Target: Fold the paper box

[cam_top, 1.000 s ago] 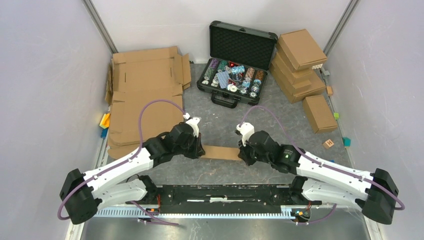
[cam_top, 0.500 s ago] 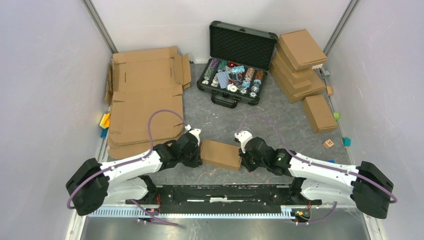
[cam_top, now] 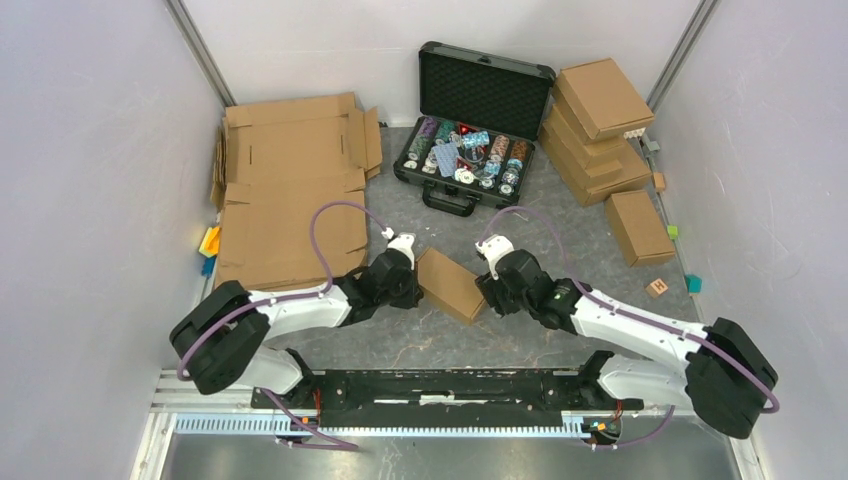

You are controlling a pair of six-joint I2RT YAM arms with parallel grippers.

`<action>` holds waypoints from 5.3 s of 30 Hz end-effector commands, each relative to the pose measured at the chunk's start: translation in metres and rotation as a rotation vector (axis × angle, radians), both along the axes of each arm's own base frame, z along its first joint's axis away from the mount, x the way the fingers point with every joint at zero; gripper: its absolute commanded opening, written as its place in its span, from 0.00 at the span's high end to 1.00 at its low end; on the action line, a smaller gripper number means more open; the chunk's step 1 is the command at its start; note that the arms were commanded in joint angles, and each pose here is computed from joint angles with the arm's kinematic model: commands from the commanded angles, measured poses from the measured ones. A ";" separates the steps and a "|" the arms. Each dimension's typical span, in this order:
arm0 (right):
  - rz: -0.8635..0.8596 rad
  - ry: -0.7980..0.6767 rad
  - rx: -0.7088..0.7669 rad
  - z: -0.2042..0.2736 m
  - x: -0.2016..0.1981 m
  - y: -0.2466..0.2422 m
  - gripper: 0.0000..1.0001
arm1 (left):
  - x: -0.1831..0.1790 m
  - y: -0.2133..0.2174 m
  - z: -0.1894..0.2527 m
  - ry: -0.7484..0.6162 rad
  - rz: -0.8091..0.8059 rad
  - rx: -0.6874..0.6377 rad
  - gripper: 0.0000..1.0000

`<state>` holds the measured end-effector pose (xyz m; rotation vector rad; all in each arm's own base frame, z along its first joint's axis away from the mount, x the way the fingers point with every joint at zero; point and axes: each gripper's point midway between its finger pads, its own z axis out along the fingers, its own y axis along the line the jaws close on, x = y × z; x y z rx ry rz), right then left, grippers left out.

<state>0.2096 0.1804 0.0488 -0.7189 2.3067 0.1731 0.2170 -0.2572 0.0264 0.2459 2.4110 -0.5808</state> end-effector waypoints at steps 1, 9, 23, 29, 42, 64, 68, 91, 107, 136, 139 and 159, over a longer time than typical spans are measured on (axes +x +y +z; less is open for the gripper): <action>0.079 -0.089 -0.076 0.031 0.009 -0.009 0.10 | 0.019 0.004 0.030 -0.111 0.006 -0.029 0.93; 0.344 -0.079 0.123 0.071 0.006 0.058 0.02 | 0.016 0.006 0.037 -0.118 -0.043 -0.063 0.91; 0.414 0.117 0.004 0.025 0.033 0.110 0.02 | 0.018 0.018 0.049 -0.189 -0.066 -0.106 0.90; 0.432 0.177 -0.028 0.009 0.016 0.113 0.02 | 0.016 0.021 0.047 -0.179 -0.078 -0.126 0.90; 0.311 0.197 0.086 0.021 0.006 0.096 0.02 | 0.011 0.012 0.025 -0.081 -0.123 -0.120 0.90; -0.355 0.136 0.631 0.043 -0.015 0.003 0.02 | 0.029 0.006 0.071 -0.091 -0.055 -0.270 0.45; -0.454 0.160 0.780 0.045 -0.020 0.002 0.02 | 0.046 0.002 0.073 -0.079 -0.081 -0.255 0.33; -0.560 0.388 0.988 0.007 -0.046 0.030 0.02 | 0.067 -0.010 0.014 0.225 -0.148 -0.310 0.75; -0.620 0.396 1.131 0.020 -0.037 0.045 0.22 | 0.066 0.000 0.003 0.237 -0.124 -0.257 0.77; -0.868 -0.094 0.787 0.105 0.038 -0.077 0.51 | 0.059 0.004 0.109 -0.195 -0.107 -0.536 0.19; -0.864 -0.117 0.765 0.122 0.049 -0.096 0.51 | 0.056 0.001 0.113 -0.188 -0.120 -0.556 0.19; -1.290 -0.268 0.831 0.147 0.052 -0.264 0.50 | 0.052 -0.006 0.116 -0.180 -0.126 -0.572 0.20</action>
